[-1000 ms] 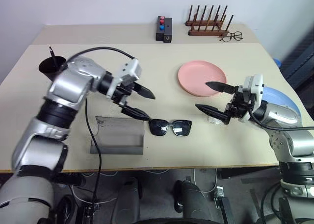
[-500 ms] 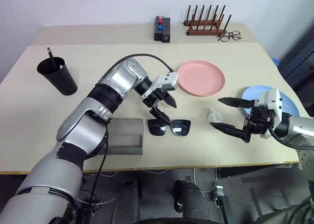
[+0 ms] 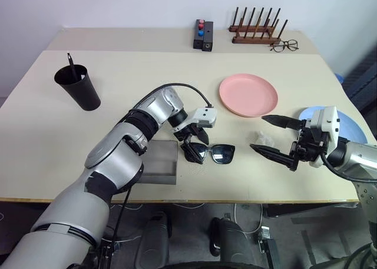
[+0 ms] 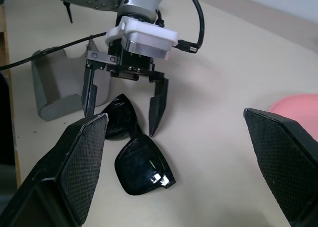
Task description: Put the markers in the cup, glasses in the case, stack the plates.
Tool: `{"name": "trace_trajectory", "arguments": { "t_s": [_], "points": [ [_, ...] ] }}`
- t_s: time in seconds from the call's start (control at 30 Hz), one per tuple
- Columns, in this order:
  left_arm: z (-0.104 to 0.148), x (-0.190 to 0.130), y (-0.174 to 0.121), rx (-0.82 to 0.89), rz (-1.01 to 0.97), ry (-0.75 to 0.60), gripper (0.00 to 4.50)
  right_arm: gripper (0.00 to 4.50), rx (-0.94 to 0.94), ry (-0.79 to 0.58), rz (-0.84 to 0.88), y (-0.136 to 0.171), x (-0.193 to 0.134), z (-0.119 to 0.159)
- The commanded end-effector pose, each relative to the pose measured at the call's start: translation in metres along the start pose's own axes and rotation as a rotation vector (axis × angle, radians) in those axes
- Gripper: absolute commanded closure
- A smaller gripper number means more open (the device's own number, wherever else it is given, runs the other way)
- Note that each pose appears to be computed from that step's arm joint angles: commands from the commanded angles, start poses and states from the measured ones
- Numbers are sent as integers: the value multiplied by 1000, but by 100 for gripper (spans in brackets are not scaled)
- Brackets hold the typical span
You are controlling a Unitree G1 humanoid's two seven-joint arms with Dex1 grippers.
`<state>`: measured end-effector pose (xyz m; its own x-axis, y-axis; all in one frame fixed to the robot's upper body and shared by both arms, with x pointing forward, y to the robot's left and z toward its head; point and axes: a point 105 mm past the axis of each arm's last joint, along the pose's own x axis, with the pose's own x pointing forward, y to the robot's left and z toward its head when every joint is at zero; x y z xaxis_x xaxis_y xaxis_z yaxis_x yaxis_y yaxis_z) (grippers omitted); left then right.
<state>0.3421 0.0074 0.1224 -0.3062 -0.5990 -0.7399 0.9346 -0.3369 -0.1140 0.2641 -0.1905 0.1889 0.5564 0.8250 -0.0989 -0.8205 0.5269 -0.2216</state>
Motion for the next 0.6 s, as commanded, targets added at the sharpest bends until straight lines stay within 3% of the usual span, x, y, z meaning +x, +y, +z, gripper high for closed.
{"name": "trace_trajectory", "arguments": {
  "t_s": [0.03,0.2,0.4,0.6],
  "points": [
    [6,-2,2,27,12,-20,180,0,-46,-37,-12,1,-1,12],
    [10,-1,4,28,19,-49,437,0,-50,-38,-23,-1,-2,12],
    [7,0,4,26,21,-39,445,0,-56,-38,-32,-2,-1,11],
    [24,-13,6,-2,42,-113,445,0,-57,-39,-35,-3,-1,10]
  ]
}}
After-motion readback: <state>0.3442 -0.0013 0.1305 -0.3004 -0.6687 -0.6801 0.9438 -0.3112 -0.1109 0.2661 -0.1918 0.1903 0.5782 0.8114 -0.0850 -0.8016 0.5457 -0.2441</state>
